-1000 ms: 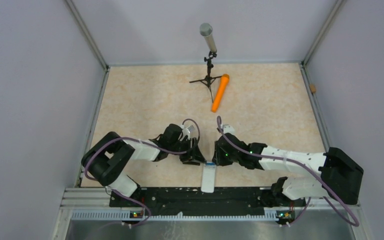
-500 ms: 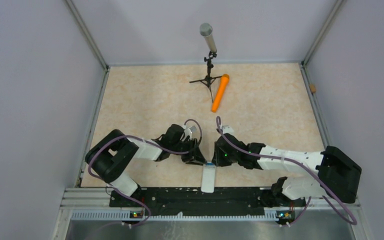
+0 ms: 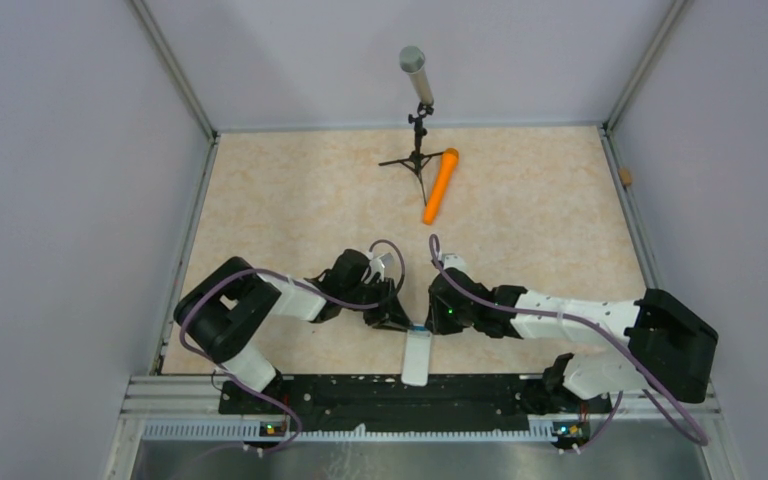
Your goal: Load the batteries into the remote control
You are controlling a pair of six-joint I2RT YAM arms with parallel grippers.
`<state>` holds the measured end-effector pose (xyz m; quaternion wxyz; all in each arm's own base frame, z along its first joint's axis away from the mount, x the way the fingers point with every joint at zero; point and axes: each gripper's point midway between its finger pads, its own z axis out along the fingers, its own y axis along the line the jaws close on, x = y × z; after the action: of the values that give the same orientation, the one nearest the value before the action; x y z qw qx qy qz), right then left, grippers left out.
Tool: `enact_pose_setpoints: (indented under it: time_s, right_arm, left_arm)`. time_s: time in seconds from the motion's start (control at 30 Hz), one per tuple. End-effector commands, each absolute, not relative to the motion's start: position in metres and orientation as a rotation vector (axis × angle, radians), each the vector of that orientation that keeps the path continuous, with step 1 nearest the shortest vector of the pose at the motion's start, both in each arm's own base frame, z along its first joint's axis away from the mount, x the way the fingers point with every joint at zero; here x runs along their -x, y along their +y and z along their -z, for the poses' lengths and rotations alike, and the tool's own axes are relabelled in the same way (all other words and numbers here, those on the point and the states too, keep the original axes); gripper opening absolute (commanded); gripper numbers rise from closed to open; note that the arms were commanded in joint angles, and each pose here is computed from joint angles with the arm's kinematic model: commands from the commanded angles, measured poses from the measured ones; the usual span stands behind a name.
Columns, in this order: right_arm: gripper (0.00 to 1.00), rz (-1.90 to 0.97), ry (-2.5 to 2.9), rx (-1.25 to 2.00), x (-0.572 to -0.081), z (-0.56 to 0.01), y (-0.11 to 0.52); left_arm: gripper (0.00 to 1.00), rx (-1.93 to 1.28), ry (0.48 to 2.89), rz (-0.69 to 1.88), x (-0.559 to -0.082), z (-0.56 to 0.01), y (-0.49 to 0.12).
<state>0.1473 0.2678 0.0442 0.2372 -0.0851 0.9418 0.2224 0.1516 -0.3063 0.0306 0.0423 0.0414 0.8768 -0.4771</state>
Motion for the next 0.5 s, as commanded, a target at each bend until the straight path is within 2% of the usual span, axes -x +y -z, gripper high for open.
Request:
enact_pose_setpoints:
  time_s: [0.0,0.47]
  right_arm:
    - [0.15,-0.643,2.571,0.198,-0.152,-0.0473,0.2738]
    - [0.08,-0.686,2.6,0.203,-0.1461,-0.0403,0.2802]
  left_arm:
    - [0.25,-0.183,2.612,1.517,-0.1575,-0.0429,-0.3167]
    - [0.18,-0.187,2.612,1.526,-0.156,-0.0429,-0.317]
